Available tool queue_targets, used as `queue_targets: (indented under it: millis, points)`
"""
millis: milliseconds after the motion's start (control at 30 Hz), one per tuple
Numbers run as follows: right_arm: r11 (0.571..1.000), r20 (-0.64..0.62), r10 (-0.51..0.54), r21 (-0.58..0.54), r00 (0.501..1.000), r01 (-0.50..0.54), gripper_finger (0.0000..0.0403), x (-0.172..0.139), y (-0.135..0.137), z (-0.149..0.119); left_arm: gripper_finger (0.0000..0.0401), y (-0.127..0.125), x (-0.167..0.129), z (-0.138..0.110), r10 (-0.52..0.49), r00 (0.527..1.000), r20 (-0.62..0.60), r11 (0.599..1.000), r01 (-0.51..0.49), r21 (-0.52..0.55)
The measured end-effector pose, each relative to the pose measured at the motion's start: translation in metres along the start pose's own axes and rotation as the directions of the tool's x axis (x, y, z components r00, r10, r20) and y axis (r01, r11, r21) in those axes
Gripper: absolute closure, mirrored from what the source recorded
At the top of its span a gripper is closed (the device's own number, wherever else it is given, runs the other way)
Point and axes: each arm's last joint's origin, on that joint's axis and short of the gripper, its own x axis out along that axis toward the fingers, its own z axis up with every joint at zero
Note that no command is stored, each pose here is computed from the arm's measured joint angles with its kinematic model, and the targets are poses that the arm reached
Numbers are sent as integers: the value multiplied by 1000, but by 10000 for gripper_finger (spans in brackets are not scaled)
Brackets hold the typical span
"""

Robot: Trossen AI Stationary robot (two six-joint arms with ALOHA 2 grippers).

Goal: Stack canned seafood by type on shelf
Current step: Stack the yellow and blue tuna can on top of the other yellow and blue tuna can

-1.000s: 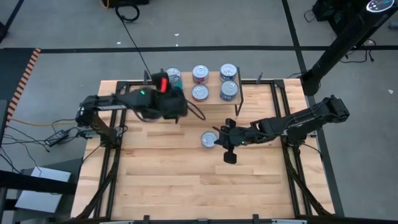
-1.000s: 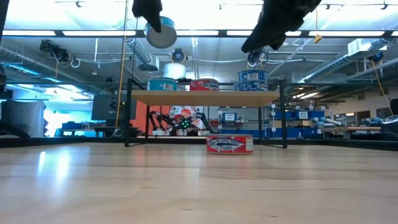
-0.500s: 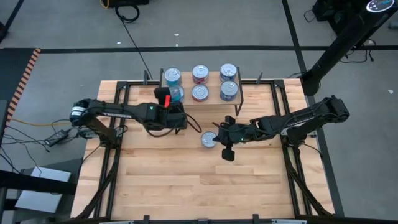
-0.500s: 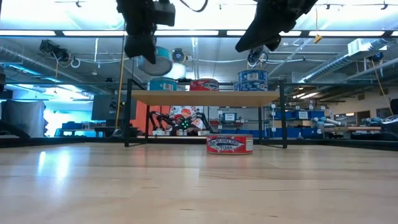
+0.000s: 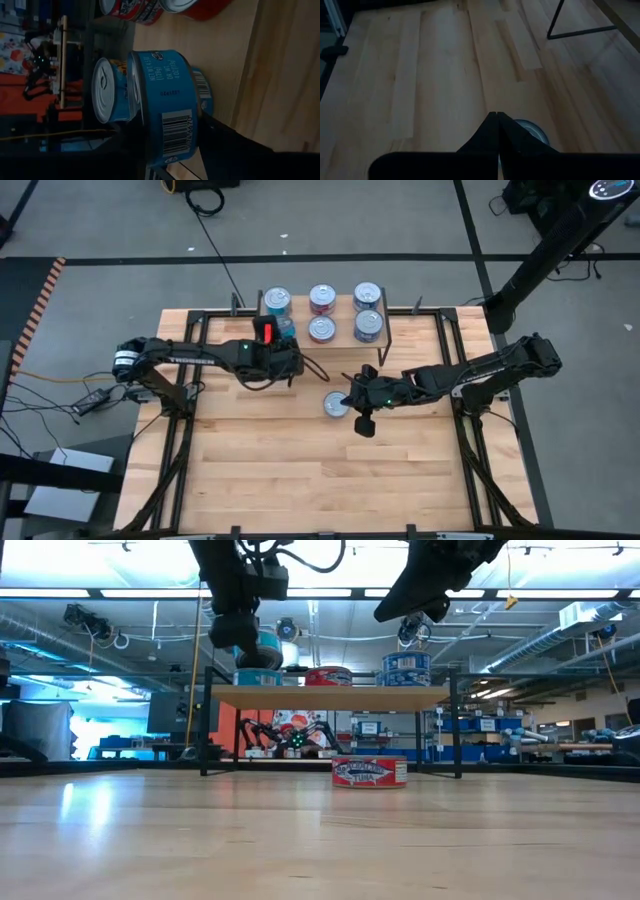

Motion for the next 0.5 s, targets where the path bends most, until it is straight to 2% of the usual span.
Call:
queue_targets:
  millis: [167,333,500]
  points:
    - [1000,-1,0,-8,1000,0,398,0,0,0,259,0,0,0,-23,1000,4,1000,23,13]
    - [1000,-1,1,-10,1000,-1,398,0,0,0,225,-1,0,0,-50,999,7,999,50,16]
    - [1000,-2,3,-11,1000,-3,398,0,0,0,218,-2,1,0,-64,998,5,997,64,40]
